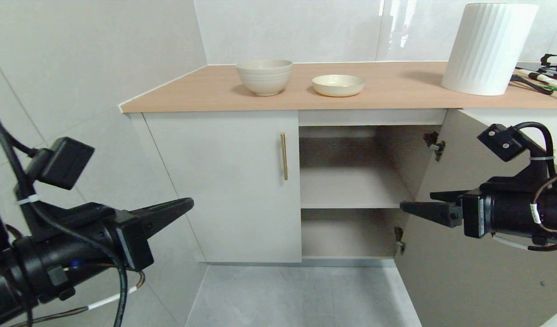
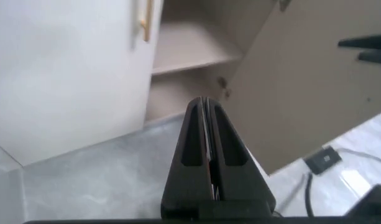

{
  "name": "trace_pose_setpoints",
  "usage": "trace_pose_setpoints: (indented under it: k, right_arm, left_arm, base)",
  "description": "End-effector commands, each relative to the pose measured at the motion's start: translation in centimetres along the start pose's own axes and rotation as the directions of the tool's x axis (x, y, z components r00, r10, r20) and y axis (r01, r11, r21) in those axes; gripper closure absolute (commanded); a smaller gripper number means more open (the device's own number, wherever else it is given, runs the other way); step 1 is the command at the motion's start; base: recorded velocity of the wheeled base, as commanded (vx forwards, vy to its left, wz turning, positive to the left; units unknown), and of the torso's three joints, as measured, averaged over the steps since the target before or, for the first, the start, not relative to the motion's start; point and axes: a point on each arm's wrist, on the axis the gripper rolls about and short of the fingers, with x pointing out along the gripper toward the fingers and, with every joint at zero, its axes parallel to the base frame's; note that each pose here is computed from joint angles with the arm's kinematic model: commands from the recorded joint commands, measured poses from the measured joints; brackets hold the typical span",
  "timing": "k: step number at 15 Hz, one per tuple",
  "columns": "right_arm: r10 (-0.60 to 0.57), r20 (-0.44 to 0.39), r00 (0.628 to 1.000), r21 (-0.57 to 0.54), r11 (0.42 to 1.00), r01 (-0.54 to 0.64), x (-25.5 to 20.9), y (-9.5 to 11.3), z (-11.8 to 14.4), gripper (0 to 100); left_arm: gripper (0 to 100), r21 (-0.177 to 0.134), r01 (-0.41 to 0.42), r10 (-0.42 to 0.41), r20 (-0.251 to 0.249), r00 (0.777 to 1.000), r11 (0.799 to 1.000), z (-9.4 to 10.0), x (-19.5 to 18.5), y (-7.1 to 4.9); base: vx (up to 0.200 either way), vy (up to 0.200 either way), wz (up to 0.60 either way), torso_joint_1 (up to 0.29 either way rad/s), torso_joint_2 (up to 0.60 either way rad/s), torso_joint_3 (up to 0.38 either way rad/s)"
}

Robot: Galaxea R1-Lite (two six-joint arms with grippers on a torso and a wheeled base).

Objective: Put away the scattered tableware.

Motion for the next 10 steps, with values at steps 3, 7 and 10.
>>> trace_pose_setpoints:
  k: [3,7,10]
  right_arm:
    - [-0.062,0.034,0.998,0.000,0.998,0.062,-1.7,0.2,-0.2,0]
    - [-0.066,0.051,0.997,-0.002,0.998,0.066,-2.1,0.4,-0.1,0]
    - [-0.067,0.054,0.996,-0.003,0.998,0.067,-2.2,0.4,-0.1,0]
  left_arm:
    - [100,0.002,-0.009,0.009,0.035,0.999,1.000,-0.1,-1.7,0.1]
    - [100,0.006,0.010,-0.010,0.031,0.999,1.000,0.9,-0.4,0.1]
    - [0,-0.003,0.010,-0.009,0.027,1.000,1.000,0.9,-0.1,0.1]
  base:
    - [0.000,0.000,0.00,0.000,0.00,0.000]
    - [0.000,0.000,0.00,0.000,0.00,0.000]
    - [0.000,0.000,0.00,0.000,0.00,0.000]
